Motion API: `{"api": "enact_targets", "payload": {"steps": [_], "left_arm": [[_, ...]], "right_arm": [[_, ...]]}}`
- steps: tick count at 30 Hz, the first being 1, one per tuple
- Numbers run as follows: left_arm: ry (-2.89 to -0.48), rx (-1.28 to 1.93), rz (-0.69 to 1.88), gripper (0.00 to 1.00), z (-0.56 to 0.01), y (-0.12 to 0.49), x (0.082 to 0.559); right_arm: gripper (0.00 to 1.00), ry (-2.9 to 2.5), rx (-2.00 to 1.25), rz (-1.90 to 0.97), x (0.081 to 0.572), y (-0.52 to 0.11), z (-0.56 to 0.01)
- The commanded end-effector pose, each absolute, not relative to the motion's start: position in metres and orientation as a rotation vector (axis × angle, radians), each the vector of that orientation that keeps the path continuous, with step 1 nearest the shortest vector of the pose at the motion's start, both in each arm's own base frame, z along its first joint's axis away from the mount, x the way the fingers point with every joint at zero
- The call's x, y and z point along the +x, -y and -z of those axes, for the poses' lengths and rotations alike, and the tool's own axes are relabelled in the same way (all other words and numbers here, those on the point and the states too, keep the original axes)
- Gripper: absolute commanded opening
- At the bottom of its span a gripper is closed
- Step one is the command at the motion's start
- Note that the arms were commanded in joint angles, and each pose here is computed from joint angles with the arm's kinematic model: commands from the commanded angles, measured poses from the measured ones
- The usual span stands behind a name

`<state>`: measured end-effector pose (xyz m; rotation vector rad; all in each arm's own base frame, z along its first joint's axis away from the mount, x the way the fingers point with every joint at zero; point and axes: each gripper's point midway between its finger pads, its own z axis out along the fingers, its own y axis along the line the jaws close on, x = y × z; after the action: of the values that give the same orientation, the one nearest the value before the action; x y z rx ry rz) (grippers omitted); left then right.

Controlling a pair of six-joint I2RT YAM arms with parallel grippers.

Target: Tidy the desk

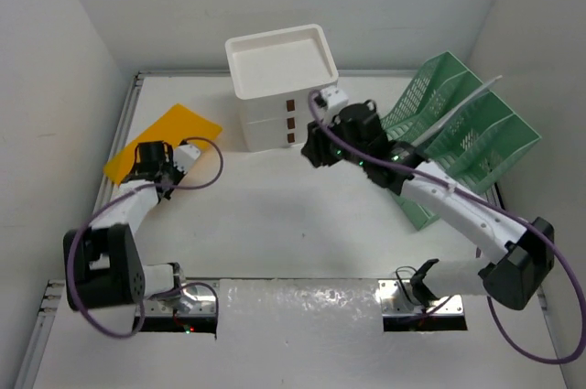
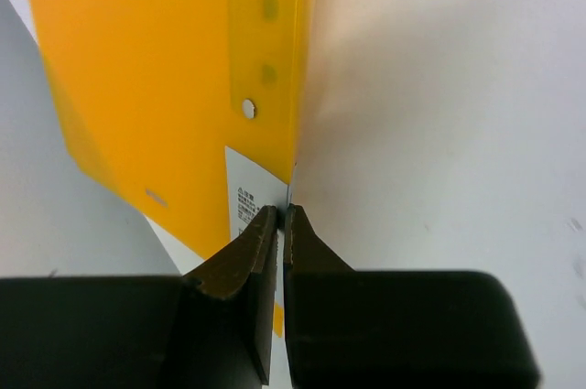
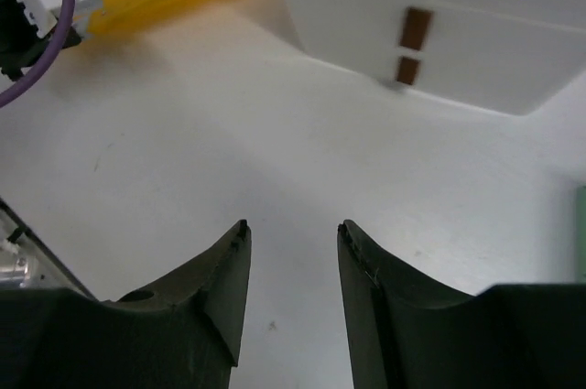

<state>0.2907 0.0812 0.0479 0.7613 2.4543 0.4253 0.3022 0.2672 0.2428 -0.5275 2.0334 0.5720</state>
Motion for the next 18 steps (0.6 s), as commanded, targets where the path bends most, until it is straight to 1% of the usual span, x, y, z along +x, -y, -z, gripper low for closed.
{"api": "enact_targets", "payload": {"steps": [1, 2, 3, 4, 6, 7, 8, 9, 10, 11, 12, 13, 14, 15, 18], "left_arm": [[-2.424, 0.824, -0.348, 0.00, -0.061, -0.067, 0.259], [-2.423, 0.828, -0.346, 0.00, -0.064, -0.066, 0.253], [-2.416, 0.831, -0.337, 0.00, -0.067, -0.064, 0.248], [-2.416, 0.838, -0.328, 0.00, -0.069, -0.061, 0.243], [-2.411, 0.844, -0.299, 0.00, -0.074, -0.055, 0.228], [-2.412, 0.847, -0.287, 0.00, -0.074, -0.053, 0.224], [-2.413, 0.850, -0.276, 0.00, -0.074, -0.050, 0.215], [-2.416, 0.851, -0.274, 0.00, -0.073, -0.050, 0.211], [-2.414, 0.855, -0.274, 0.00, -0.071, -0.049, 0.206], [-2.433, 0.859, -0.259, 0.00, -0.067, -0.048, 0.200], [-2.437, 0.864, -0.250, 0.00, -0.065, -0.046, 0.197], [-2.445, 0.868, -0.237, 0.00, -0.060, -0.044, 0.193], [-2.444, 0.867, -0.232, 0.00, -0.059, -0.044, 0.192], [-2.446, 0.866, -0.231, 0.00, -0.058, -0.044, 0.191], [-2.442, 0.869, -0.240, 0.00, -0.059, -0.044, 0.189]], "right_arm": [[0.42, -1.909, -0.473, -0.675, 0.287, -0.320, -0.245], [0.42, -1.899, -0.461, -0.726, 0.280, -0.332, -0.239], [0.42, -1.924, -0.434, -0.813, 0.262, -0.348, -0.219], [0.43, -1.857, -0.387, -0.901, 0.263, -0.365, -0.226], [0.44, -1.854, -0.347, -1.009, 0.246, -0.387, -0.215], [0.48, -1.849, -0.340, -1.021, 0.244, -0.396, -0.215], [0.51, -1.897, -0.340, -0.970, 0.239, -0.409, -0.194], [0.54, -1.897, -0.343, -0.976, 0.237, -0.420, -0.194], [0.61, -1.859, -0.321, -1.030, 0.235, -0.433, -0.198], [0.65, -1.884, -0.305, -1.064, 0.229, -0.447, -0.178], [0.68, -1.839, -0.195, -1.199, 0.228, -0.460, -0.189], [0.70, -1.840, -0.152, -1.251, 0.228, -0.468, -0.184], [0.71, -1.887, -0.123, -1.260, 0.231, -0.478, -0.156], [0.71, -1.871, -0.058, -1.322, 0.235, -0.490, -0.164], [0.71, -1.836, -0.005, -1.347, 0.253, -0.518, -0.158]]}}
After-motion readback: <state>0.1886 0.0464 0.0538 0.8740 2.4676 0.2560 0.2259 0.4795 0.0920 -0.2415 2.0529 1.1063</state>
